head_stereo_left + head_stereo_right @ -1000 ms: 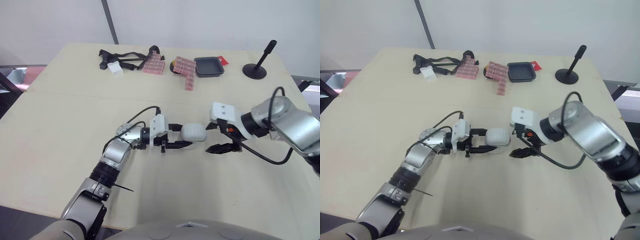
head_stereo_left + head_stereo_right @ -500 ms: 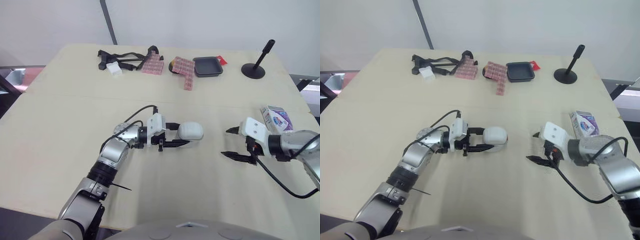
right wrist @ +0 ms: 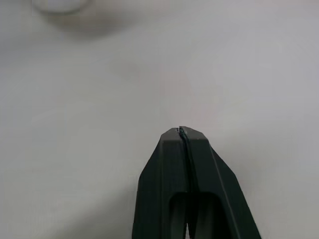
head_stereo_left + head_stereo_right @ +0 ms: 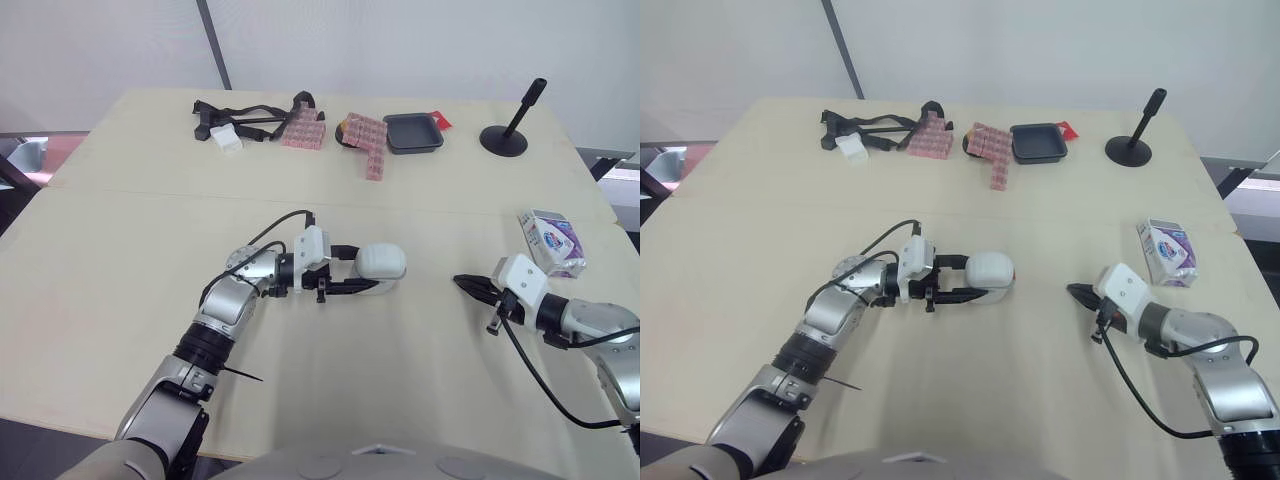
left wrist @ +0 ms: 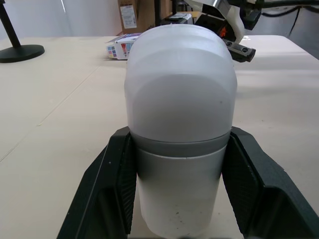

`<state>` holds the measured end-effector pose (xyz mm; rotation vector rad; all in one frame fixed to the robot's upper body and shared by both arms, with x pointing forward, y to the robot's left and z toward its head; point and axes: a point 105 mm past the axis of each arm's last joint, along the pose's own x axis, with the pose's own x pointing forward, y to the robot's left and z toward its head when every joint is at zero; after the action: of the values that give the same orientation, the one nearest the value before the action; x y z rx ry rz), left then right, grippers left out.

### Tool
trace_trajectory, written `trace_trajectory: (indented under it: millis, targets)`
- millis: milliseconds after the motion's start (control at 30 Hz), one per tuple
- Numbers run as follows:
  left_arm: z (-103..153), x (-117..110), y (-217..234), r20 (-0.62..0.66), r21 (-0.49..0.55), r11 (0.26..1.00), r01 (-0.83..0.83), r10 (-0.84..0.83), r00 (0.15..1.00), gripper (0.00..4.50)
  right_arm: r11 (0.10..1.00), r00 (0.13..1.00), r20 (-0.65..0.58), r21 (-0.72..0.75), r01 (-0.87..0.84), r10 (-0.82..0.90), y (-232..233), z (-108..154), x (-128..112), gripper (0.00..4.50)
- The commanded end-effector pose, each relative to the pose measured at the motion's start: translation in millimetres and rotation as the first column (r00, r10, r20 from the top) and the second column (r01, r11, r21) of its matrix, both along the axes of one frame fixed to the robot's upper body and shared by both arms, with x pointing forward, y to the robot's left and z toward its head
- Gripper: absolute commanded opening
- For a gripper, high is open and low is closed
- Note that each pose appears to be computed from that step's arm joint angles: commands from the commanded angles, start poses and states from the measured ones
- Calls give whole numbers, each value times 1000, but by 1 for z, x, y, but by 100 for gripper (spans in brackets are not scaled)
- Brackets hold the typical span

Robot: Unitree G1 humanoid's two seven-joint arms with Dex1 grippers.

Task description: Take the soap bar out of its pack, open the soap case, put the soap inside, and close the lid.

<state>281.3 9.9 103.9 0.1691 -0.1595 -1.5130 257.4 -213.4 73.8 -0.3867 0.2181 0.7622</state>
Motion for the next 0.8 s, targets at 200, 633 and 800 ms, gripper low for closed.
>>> trace_trajectory:
  millis: [200, 633, 800]
  targets:
    - [6, 1, 2, 19, -22, 1000, -1, 1, 1000, 191, 975, 988, 68, 164, -148, 139, 13, 25, -16, 2]
    - [9, 3, -1, 35, -45, 999, 1, 0, 999, 191, 894, 909, 227, 212, -395, 349, 64, 119, -17, 2]
    - [10, -1, -2, 53, -62, 998, 13, -9, 999, 191, 874, 876, 229, 152, -462, 424, 91, 130, -15, 2]
